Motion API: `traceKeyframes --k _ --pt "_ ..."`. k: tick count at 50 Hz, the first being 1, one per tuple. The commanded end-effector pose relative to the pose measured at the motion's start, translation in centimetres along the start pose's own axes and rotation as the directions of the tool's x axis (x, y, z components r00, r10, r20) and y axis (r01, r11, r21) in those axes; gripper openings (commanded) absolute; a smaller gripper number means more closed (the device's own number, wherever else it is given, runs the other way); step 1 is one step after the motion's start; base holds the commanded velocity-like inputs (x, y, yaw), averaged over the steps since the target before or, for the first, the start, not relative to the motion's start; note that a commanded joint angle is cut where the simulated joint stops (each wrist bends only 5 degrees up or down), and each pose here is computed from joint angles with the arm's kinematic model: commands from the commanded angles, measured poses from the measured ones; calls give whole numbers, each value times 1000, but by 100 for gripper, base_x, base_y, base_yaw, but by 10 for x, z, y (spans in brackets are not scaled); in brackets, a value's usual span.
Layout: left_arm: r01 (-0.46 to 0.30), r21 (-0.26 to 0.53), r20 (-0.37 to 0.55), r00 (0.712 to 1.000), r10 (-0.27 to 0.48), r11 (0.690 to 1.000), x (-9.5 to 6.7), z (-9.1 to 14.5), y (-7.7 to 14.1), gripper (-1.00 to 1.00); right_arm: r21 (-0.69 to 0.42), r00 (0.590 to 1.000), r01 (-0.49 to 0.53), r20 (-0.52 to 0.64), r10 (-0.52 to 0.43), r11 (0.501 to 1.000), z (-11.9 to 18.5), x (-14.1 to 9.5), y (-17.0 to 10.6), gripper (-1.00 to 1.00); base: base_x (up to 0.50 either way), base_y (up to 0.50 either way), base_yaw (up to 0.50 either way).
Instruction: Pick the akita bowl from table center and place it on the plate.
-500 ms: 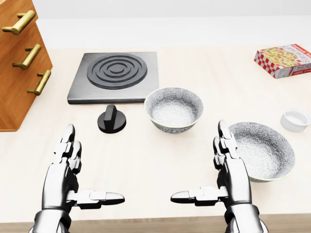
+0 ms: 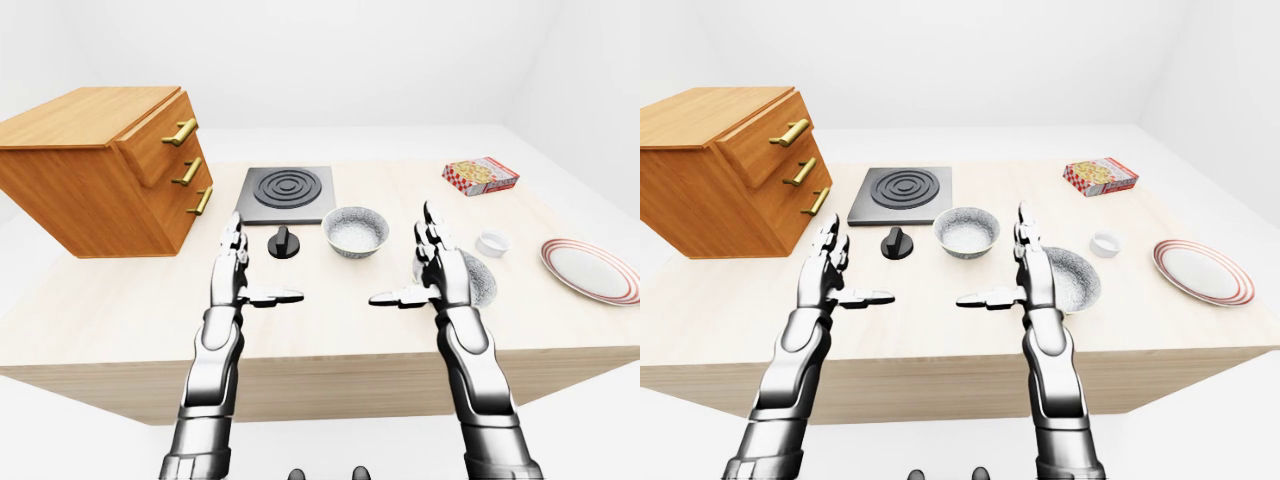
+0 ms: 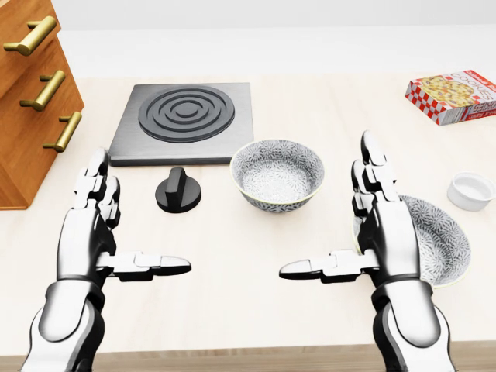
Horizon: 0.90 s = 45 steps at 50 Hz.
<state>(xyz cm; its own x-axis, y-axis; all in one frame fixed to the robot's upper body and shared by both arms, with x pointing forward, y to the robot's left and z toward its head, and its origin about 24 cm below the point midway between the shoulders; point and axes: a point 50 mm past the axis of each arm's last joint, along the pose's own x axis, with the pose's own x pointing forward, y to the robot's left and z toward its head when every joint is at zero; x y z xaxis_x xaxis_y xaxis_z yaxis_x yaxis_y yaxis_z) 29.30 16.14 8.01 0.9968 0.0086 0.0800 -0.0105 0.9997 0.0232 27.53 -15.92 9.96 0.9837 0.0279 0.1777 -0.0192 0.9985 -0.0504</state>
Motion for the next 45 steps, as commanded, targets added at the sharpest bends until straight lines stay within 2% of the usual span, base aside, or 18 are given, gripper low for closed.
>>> traceKeyframes --k 1,8,19,32,45 --pt "-1 12 142 990 -1 1000 16 38 -1 100 -6 986 -12 164 13 1000 39 11 -1 100 0 0 0" --pt "14 17 212 977 -17 1000 12 54 -7 100 13 984 -15 179 13 1000 43 10 -1 100 0 -3 0" --pt "22 19 303 953 -27 1000 15 78 -11 100 35 975 -3 221 -5 999 54 15 -8 100 -19 -50 0" --pt "22 25 282 959 -28 999 15 73 -11 100 37 975 -6 222 -3 999 54 15 -8 100 -18 -50 0" --pt "23 32 205 978 -29 999 10 52 -8 100 62 988 -41 151 31 997 35 8 1 100 1 -50 0"
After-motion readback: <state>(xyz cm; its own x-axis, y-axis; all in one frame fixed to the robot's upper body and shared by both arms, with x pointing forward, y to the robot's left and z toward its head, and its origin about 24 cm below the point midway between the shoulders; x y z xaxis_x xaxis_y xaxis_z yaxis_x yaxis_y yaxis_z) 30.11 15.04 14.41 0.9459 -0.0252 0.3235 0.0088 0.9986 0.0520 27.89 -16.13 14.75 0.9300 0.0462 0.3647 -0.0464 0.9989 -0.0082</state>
